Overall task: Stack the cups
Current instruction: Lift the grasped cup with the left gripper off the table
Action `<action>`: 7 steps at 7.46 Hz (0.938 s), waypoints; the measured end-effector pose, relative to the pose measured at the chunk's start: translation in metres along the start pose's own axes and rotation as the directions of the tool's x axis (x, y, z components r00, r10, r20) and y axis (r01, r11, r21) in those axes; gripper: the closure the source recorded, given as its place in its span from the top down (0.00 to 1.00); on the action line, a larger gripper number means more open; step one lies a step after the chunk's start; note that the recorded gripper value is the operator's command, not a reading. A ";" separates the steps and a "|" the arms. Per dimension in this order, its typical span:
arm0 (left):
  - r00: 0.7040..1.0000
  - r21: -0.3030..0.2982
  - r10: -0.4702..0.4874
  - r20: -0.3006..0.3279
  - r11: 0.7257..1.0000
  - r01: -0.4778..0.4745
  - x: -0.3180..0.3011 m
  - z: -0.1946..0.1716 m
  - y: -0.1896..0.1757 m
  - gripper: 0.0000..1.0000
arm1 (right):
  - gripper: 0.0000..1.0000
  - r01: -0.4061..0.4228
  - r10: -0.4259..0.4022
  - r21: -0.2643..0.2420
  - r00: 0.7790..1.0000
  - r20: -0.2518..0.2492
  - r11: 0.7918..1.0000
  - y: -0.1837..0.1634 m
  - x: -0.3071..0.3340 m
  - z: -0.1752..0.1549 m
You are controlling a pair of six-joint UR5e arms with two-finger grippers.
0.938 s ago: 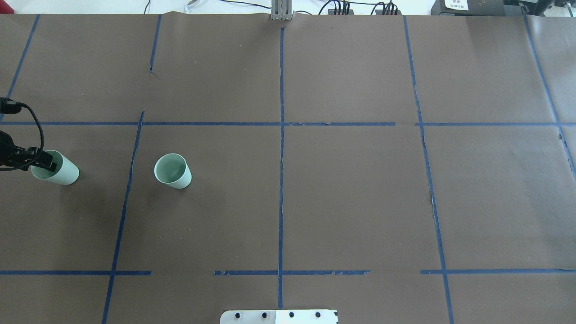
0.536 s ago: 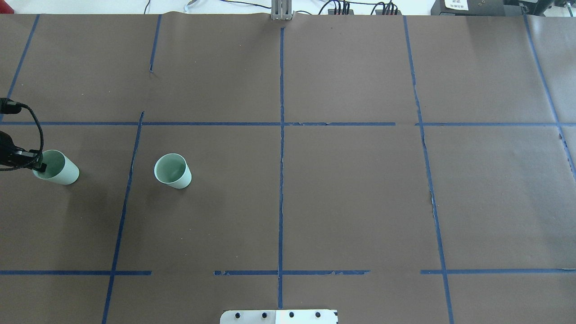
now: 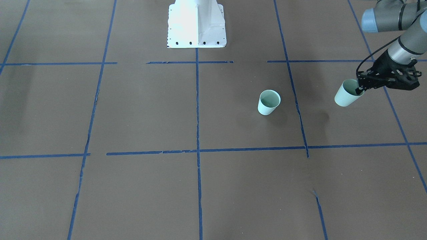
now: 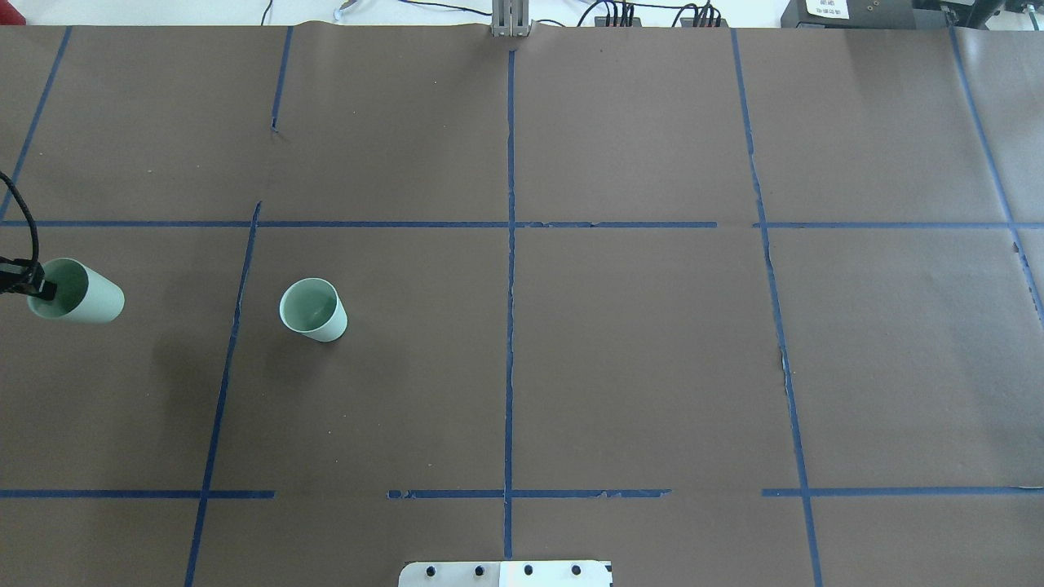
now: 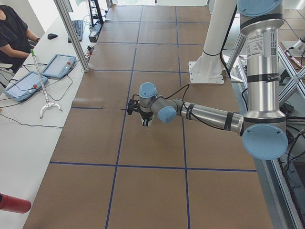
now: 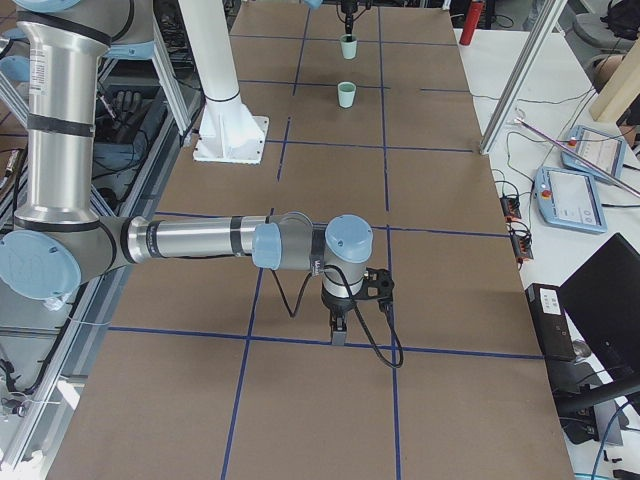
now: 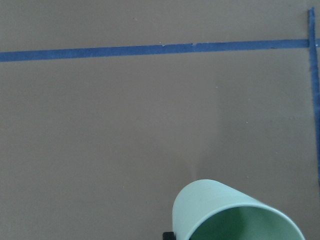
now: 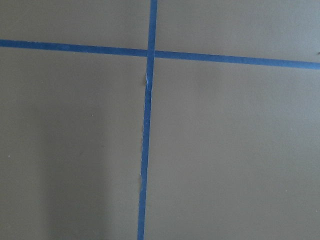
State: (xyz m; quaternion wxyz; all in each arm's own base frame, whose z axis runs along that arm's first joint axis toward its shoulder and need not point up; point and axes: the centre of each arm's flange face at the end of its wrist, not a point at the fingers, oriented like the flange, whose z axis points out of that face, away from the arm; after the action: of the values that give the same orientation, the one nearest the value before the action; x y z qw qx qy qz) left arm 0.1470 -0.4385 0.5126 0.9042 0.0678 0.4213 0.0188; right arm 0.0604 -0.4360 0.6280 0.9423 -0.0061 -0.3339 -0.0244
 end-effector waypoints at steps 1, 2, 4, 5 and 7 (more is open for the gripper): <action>1.000 0.019 -0.007 0.030 1.000 0.006 -0.001 -0.036 -0.012 0.00 | 1.00 0.000 0.000 0.000 1.000 0.000 1.000 0.000 0.000 0.000; 0.998 0.028 -0.022 0.059 0.999 0.020 0.011 -0.075 -0.028 0.00 | 1.00 0.000 0.000 0.001 1.000 0.000 1.000 0.000 0.000 0.000; 0.992 0.004 -0.074 0.098 0.997 0.074 0.072 -0.137 -0.069 0.00 | 1.00 0.000 0.000 0.001 1.000 0.000 1.000 0.000 0.000 0.000; 0.991 -0.018 -0.094 0.097 0.995 0.096 0.112 -0.144 -0.081 0.00 | 1.00 0.000 0.000 0.001 1.000 0.000 1.000 0.000 0.000 0.000; 0.989 -0.073 -0.132 0.069 0.988 0.137 0.196 -0.122 -0.086 0.00 | 1.00 0.000 0.000 0.000 1.000 0.000 1.000 0.000 0.000 0.000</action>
State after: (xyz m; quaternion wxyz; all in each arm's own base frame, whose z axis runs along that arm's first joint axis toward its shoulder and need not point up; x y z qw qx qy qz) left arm 0.1784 -0.4931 0.2743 0.9184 0.0047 0.3946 -0.0279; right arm 0.0604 -0.4360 0.6278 0.9423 -0.0061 -0.3339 -0.0243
